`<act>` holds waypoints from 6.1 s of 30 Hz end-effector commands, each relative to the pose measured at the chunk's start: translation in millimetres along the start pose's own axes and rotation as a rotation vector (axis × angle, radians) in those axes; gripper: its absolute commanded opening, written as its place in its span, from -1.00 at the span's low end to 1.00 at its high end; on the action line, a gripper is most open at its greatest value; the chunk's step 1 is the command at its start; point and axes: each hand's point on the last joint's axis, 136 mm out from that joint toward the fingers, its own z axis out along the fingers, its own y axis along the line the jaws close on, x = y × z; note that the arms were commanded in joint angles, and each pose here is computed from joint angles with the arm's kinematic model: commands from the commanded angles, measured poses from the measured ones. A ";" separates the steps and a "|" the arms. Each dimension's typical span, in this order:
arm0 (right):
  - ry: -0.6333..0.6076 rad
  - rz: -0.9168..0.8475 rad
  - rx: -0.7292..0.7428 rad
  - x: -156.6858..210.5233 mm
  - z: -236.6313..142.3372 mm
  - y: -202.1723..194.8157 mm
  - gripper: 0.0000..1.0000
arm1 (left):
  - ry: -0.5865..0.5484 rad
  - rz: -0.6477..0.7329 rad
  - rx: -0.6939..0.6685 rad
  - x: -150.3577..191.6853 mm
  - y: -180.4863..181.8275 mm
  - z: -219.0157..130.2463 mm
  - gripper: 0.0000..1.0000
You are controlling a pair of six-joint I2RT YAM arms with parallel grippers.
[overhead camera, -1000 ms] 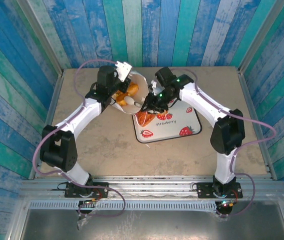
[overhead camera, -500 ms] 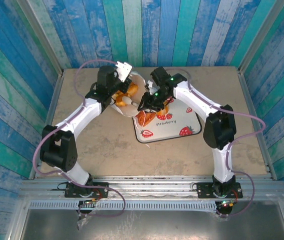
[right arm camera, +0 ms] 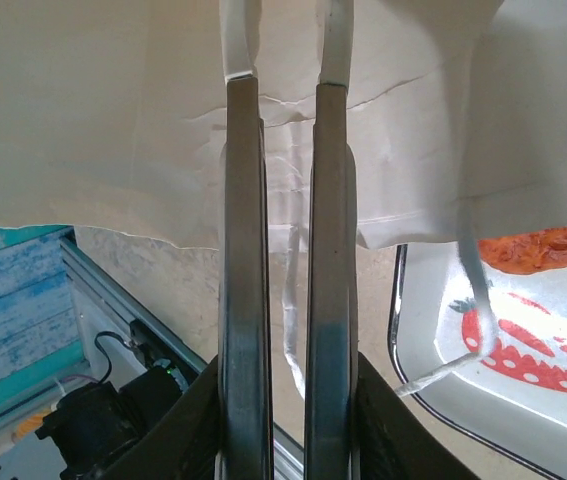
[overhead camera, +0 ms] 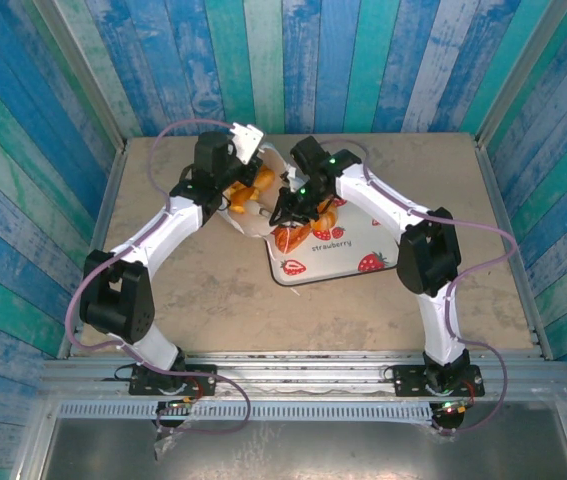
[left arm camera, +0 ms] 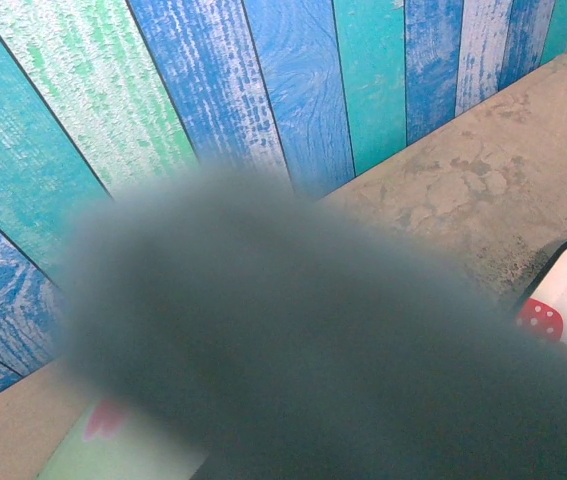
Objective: Take the fake bread out of the paper bag
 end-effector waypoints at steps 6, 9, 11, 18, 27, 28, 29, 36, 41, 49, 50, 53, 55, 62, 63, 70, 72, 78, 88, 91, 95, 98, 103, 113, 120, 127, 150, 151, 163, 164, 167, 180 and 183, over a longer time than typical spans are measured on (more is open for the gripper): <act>-0.114 -0.071 0.025 1.7 -34.3 13.3 -0.69 | -0.037 -0.054 -0.107 -17.8 20.0 -17.3 -1.00; -0.140 -0.093 0.044 7.9 -44.4 14.6 -0.71 | -0.031 -0.078 -0.132 -18.6 24.5 -18.1 -1.00; -0.160 -0.108 0.056 11.7 -51.9 15.7 -0.71 | -0.021 -0.093 -0.138 -18.3 26.2 -17.7 -1.00; -0.221 -0.165 0.082 27.3 -76.8 22.8 -0.71 | 0.008 -0.140 -0.177 -12.9 32.4 -16.7 -1.00; -0.269 -0.219 0.132 60.5 -106.5 20.1 -0.71 | 0.013 -0.200 -0.169 -9.5 30.8 -14.5 -1.00; -0.281 -0.221 0.134 65.8 -112.9 19.0 -0.71 | 0.009 -0.202 -0.175 -10.1 32.1 -14.6 -1.00; -0.288 -0.219 0.140 70.1 -116.5 16.7 -0.71 | 0.009 -0.203 -0.177 -10.3 31.9 -14.2 -1.00; -0.367 -0.189 0.244 98.7 -150.6 -14.3 -0.68 | -0.003 -0.208 -0.190 -16.2 35.7 -18.0 -1.00; -0.351 -0.111 0.313 115.1 -161.9 -50.0 -0.67 | -0.002 -0.201 -0.216 -15.8 39.6 -23.4 -1.00; -0.255 0.047 0.409 138.8 -164.8 -110.8 -0.63 | -0.005 -0.197 -0.216 -16.3 39.0 -25.4 -1.00; -0.247 0.064 0.418 140.8 -163.8 -118.2 -0.63 | -0.007 -0.198 -0.216 -16.8 39.3 -25.5 -1.00; -0.227 0.108 0.432 146.1 -161.7 -134.7 -0.63 | -0.006 -0.200 -0.209 -15.8 38.0 -24.7 -1.00; -0.218 0.124 0.434 148.1 -160.9 -141.1 -0.62 | -0.005 -0.202 -0.201 -15.3 36.5 -23.9 -1.00; -0.200 0.143 0.446 152.9 -159.7 -152.0 -0.60 | -0.006 -0.214 -0.184 -11.5 32.7 -21.4 -1.00; -0.197 0.151 0.450 153.8 -160.0 -154.8 -0.60 | -0.006 -0.216 -0.182 -11.1 32.3 -21.7 -1.00; -0.187 0.181 0.502 161.1 -169.4 -164.4 -0.58 | -0.018 -0.217 -0.167 -13.2 29.4 -23.0 -1.00; -0.177 0.186 0.508 163.4 -169.1 -166.1 -0.58 | -0.020 -0.219 -0.163 -12.7 28.8 -22.3 -1.00; -0.132 0.200 0.539 170.0 -167.3 -172.8 -0.54 | -0.022 -0.222 -0.135 -13.1 24.1 -19.0 -1.00; -0.094 0.207 0.546 160.0 -160.4 -175.1 -0.41 | -0.020 -0.193 -0.115 -7.7 19.1 -21.6 -1.00; -0.097 0.207 0.543 154.9 -159.3 -174.2 -0.36 | -0.028 -0.188 -0.109 -9.9 18.1 -22.9 -1.00; -0.097 0.201 0.535 147.5 -158.4 -171.2 -0.26 | -0.027 -0.183 -0.101 -10.4 16.8 -23.6 -1.00; -0.106 0.189 0.510 140.7 -156.9 -166.0 -0.21 | -0.025 -0.183 -0.097 -10.1 16.0 -23.8 -1.00; -0.134 0.173 0.466 129.0 -155.7 -156.7 -0.15 | -0.025 -0.182 -0.096 -10.6 15.8 -24.3 -1.00; -0.165 0.146 0.366 104.6 -145.5 -139.9 -0.14 | -0.031 -0.184 -0.091 -14.0 15.7 -24.6 -1.00; -0.178 0.130 0.330 88.4 -139.8 -134.4 -0.18 | -0.028 -0.183 -0.091 -13.3 15.6 -25.0 -1.00; -0.216 0.118 0.319 75.9 -151.4 -129.9 -0.19 | -0.029 -0.174 -0.096 -15.8 16.9 -27.1 -0.99; -0.169 0.171 0.307 99.7 -139.7 -158.0 -0.16 | -0.032 -0.175 -0.098 -19.0 17.1 -32.1 -1.00; -0.168 0.170 0.302 99.7 -138.3 -158.2 -0.15 | -0.032 -0.177 -0.097 -18.9 16.9 -32.1 -1.00; -0.161 0.191 0.367 95.3 -132.4 -175.2 -0.13 | -0.035 -0.181 -0.088 -19.9 15.7 -32.3 -1.00; -0.161 0.192 0.371 93.9 -131.7 -176.5 -0.13 | -0.031 -0.180 -0.090 -18.7 15.9 -31.6 -1.00; -0.161 0.193 0.369 89.7 -129.4 -177.5 -0.13 | -0.029 -0.180 -0.089 -18.0 15.6 -31.8 -0.99; -0.218 0.188 0.386 71.8 -134.5 -177.2 -0.41 | -0.027 -0.179 -0.088 -17.2 15.1 -31.7 -1.00; -0.245 0.179 0.389 66.9 -139.9 -174.3 -0.46 | -0.025 -0.180 -0.088 -16.3 15.3 -31.0 -1.00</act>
